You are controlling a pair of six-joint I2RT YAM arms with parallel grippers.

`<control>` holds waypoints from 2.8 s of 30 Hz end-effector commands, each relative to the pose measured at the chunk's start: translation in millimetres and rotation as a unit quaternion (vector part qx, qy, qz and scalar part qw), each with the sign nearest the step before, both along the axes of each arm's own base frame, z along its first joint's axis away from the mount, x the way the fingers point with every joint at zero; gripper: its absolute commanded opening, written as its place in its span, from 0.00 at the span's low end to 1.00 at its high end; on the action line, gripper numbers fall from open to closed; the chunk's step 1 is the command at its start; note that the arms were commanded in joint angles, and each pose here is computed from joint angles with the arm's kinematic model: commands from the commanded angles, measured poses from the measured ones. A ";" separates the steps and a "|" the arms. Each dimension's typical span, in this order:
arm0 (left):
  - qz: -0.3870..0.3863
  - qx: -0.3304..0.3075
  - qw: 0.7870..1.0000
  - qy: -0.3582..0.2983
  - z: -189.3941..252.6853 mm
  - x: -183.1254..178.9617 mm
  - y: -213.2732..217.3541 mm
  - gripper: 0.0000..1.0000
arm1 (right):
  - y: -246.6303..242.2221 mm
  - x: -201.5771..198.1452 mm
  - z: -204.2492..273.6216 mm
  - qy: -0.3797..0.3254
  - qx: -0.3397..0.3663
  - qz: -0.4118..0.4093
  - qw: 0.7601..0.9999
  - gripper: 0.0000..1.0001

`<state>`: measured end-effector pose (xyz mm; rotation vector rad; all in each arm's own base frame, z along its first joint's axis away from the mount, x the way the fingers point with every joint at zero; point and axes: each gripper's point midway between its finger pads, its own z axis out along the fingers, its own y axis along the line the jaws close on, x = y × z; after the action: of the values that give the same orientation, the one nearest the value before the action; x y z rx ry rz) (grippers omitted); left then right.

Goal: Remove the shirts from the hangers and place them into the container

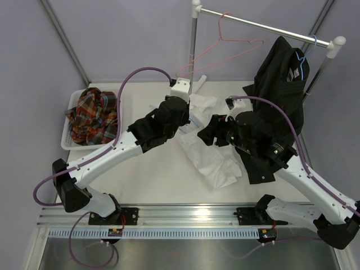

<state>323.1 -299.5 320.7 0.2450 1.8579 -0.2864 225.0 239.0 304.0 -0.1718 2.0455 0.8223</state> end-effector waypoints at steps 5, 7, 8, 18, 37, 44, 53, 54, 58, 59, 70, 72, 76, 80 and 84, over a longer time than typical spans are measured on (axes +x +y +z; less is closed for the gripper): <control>0.019 -0.055 0.997 -0.041 41.3 4.0 -0.6 0.00 | 11.3 21.4 6.3 -0.021 0.010 -0.023 0.999 0.64; 0.018 -0.054 0.997 -0.042 41.5 3.6 0.1 0.00 | 12.8 24.0 3.9 -0.021 0.006 -0.024 0.999 0.61; 0.018 -0.055 0.997 -0.042 42.2 3.4 0.4 0.00 | 13.6 25.2 2.8 -0.020 0.004 -0.024 1.000 0.59; 0.013 -0.046 0.998 -0.037 34.3 0.4 1.8 0.00 | 14.7 29.7 -0.8 -0.023 -0.010 -0.025 0.999 0.25; 0.096 -0.039 0.993 -0.058 41.8 11.3 67.5 0.00 | -41.4 -0.3 -2.4 -0.043 -0.051 -0.058 0.996 0.00; 0.140 -0.062 0.987 -0.056 49.5 16.8 104.6 0.00 | -67.9 -21.2 -16.7 -0.035 -0.063 -0.070 0.995 0.00; 0.181 -0.089 0.979 -0.041 47.1 21.1 142.5 0.00 | -86.9 -40.6 -26.1 -0.045 -0.068 -0.062 0.995 0.00; 0.188 -0.088 0.978 -0.039 45.6 20.9 147.0 0.00 | -89.2 -43.9 -23.8 -0.050 -0.064 -0.060 0.995 0.00; 0.213 -0.092 0.972 -0.040 42.7 21.9 155.4 0.00 | -80.9 -54.0 -12.5 -0.068 -0.036 -0.022 0.997 0.00; 0.218 -0.092 0.971 -0.036 39.3 24.6 154.3 0.00 | -74.1 -57.1 -6.6 -0.079 -0.025 -0.001 0.997 0.00; 0.215 -0.134 0.967 -0.024 43.2 33.0 137.0 0.00 | -38.4 -55.8 -16.2 -0.057 0.005 0.056 0.997 0.01; 0.209 -0.131 0.969 -0.017 35.9 31.2 131.6 0.00 | -26.2 -50.6 -9.8 -0.051 0.022 0.062 0.997 0.19; 0.196 -0.126 0.973 -0.007 24.9 27.3 117.9 0.00 | -1.3 -35.6 6.9 -0.048 0.075 0.061 0.994 0.44; 0.191 -0.132 0.973 -0.005 19.9 23.2 111.4 0.00 | 20.2 -23.6 10.0 -0.023 0.124 0.044 0.991 0.55; 0.196 -0.143 0.970 -0.003 18.0 21.1 110.4 0.00 | 37.7 -12.9 11.2 -0.012 0.152 0.030 0.988 0.61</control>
<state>338.5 -189.8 316.5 -0.2002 1.8819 -0.2100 202.7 259.8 283.2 -0.1683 1.9877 1.0356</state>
